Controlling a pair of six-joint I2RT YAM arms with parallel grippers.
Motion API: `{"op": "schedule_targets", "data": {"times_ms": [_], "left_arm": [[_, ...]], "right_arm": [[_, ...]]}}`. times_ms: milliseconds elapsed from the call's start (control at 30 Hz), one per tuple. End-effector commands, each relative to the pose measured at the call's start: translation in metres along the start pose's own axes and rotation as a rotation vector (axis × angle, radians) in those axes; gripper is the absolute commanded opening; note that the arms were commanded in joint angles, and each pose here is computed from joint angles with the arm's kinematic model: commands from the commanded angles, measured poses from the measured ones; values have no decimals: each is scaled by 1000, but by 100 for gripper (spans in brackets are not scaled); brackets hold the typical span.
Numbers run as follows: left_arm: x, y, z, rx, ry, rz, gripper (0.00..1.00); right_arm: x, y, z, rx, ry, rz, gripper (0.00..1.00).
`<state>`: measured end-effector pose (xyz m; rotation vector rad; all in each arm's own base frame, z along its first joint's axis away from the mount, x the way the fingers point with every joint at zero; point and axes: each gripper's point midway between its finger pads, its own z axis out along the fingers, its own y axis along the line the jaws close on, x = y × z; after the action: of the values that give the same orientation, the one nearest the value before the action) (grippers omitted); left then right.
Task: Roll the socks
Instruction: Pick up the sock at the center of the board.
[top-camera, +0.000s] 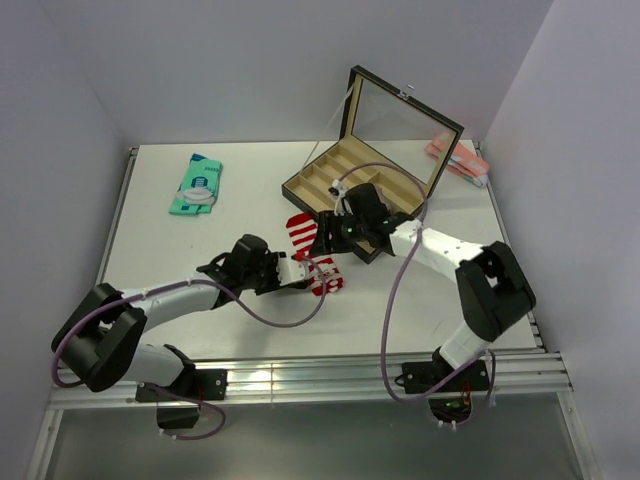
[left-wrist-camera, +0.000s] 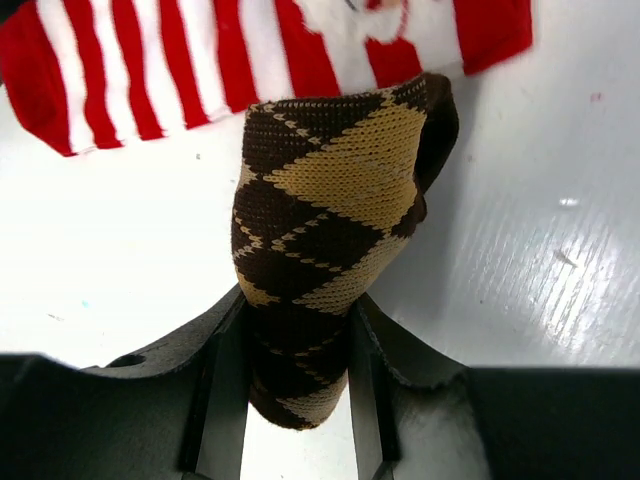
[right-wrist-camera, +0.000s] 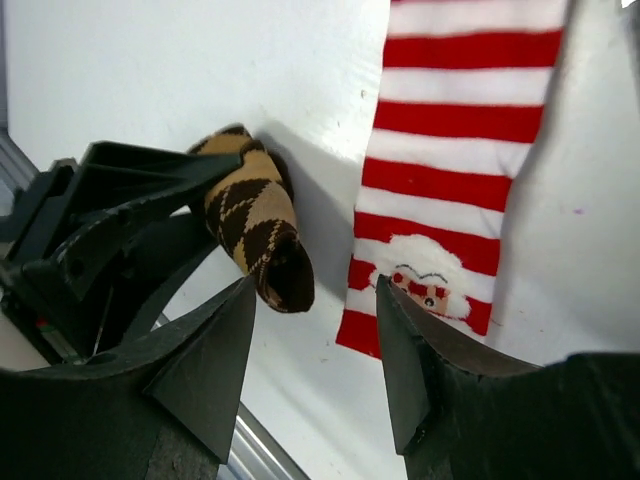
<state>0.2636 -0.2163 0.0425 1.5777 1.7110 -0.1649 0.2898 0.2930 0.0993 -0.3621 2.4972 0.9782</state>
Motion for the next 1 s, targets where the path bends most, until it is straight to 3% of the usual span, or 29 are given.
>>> {"op": "schedule_targets", "data": {"times_ms": [0, 367, 533, 967], "left_arm": [[-22, 11, -7, 28, -43, -90, 0], [-45, 44, -21, 59, -86, -247, 0], [-52, 60, -27, 21, -93, -288, 0], [-70, 99, -28, -134, -119, -398, 0]], "right_arm": [[-39, 21, -26, -32, -200, -18, 59], [-47, 38, -67, -124, -448, 13, 61], [-50, 48, -86, -190, -550, 126, 61], [-56, 81, -51, -107, -530, 406, 64]]}}
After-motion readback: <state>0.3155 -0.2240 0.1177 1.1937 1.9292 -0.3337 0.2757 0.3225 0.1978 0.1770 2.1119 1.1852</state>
